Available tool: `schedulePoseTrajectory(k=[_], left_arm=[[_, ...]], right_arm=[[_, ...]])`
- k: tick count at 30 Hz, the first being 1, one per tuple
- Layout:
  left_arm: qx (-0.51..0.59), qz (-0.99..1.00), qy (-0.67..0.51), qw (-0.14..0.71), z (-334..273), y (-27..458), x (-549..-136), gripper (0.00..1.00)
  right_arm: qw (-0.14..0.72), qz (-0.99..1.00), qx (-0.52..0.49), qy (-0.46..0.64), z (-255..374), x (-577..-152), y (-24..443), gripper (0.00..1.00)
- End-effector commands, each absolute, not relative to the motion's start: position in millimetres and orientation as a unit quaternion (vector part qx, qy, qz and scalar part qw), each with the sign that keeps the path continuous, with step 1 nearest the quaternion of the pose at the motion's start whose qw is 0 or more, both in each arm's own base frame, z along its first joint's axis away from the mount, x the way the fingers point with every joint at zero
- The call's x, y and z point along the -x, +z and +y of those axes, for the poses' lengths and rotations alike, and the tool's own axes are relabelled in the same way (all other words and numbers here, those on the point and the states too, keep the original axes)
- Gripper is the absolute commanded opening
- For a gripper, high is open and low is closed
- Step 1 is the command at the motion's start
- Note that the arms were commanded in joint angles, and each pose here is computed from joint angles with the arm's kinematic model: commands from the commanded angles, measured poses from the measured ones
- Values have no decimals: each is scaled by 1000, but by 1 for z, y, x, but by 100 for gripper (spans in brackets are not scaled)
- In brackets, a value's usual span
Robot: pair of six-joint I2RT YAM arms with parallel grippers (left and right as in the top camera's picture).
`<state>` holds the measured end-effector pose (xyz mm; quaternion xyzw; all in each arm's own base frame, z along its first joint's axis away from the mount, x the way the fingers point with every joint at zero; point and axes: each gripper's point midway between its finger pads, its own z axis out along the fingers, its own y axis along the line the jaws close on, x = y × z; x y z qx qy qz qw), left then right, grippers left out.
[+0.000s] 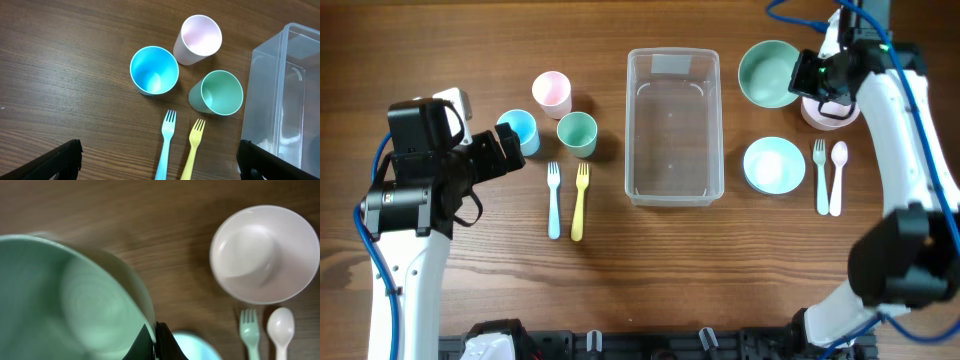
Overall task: Pack container
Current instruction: 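Carry the green bowl into the clear container and release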
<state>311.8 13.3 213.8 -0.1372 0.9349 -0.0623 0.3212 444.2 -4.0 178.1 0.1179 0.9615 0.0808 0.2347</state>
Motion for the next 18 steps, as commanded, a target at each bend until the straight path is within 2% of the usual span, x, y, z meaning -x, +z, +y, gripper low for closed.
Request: schedulePoseTrajectory(k=[1, 4, 8, 13, 18], left_arm=[[145, 932, -60, 328, 17, 220, -314, 100], [145, 932, -60, 328, 17, 220, -314, 100], [145, 932, -60, 328, 17, 220, -314, 100], [145, 932, -60, 328, 17, 220, -314, 100], [145, 932, -60, 328, 17, 220, -314, 100]], right_arm=[[270, 949, -75, 144, 45, -434, 222, 4], [281, 948, -14, 152, 101, -434, 226, 4], [298, 947, 31, 118, 144, -446, 210, 4], [269, 960, 35, 65, 150, -477, 137, 4], [253, 964, 55, 52, 154, -493, 90, 4]])
